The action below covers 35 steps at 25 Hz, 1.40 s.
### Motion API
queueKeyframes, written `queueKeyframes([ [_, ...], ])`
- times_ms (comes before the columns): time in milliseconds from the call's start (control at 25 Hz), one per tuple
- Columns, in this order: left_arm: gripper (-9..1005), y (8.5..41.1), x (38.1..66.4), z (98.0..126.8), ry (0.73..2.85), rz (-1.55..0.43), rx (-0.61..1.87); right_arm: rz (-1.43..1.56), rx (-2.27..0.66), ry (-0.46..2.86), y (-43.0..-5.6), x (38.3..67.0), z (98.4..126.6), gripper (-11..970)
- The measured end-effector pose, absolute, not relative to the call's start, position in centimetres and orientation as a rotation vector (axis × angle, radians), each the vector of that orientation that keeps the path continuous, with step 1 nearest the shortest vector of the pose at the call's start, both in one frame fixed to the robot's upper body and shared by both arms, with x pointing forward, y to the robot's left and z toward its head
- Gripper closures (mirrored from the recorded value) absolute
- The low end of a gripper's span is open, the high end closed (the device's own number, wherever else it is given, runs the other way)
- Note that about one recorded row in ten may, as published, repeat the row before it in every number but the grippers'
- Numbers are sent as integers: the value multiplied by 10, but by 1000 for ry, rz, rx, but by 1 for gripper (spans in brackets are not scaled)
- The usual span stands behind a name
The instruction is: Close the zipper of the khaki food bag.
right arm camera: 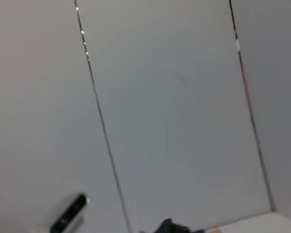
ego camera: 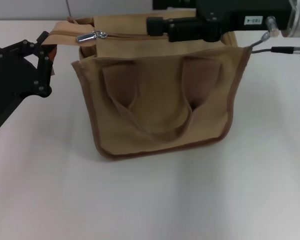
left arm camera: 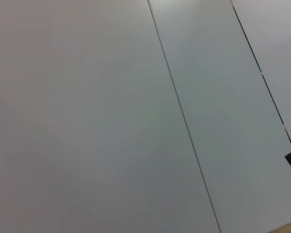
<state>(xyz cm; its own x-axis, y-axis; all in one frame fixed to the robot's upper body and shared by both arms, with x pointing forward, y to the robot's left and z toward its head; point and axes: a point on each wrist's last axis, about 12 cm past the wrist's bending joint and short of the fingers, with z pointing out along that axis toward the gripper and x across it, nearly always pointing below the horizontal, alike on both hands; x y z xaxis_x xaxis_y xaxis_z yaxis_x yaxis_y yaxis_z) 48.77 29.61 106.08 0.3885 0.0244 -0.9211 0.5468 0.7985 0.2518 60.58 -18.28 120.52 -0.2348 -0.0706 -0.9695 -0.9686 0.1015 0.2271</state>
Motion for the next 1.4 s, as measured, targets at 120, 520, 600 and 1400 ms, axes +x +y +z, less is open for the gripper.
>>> queueKeyframes([
  [120, 982, 296, 488, 1061, 1133, -358, 584, 1369, -1082, 1602, -170, 607, 1210, 179],
  [520, 981, 295, 489, 1062, 1127, -356, 588, 1519, -993, 1944, -144, 616, 1214, 180],
  [600, 981, 296, 489, 1062, 1128, -356, 588, 1503, -1003, 1922, -145, 616, 1215, 180],
  [1400, 981, 297, 487, 1062, 1129, -360, 569, 805, -1390, 1228, -170, 610, 1217, 180],
])
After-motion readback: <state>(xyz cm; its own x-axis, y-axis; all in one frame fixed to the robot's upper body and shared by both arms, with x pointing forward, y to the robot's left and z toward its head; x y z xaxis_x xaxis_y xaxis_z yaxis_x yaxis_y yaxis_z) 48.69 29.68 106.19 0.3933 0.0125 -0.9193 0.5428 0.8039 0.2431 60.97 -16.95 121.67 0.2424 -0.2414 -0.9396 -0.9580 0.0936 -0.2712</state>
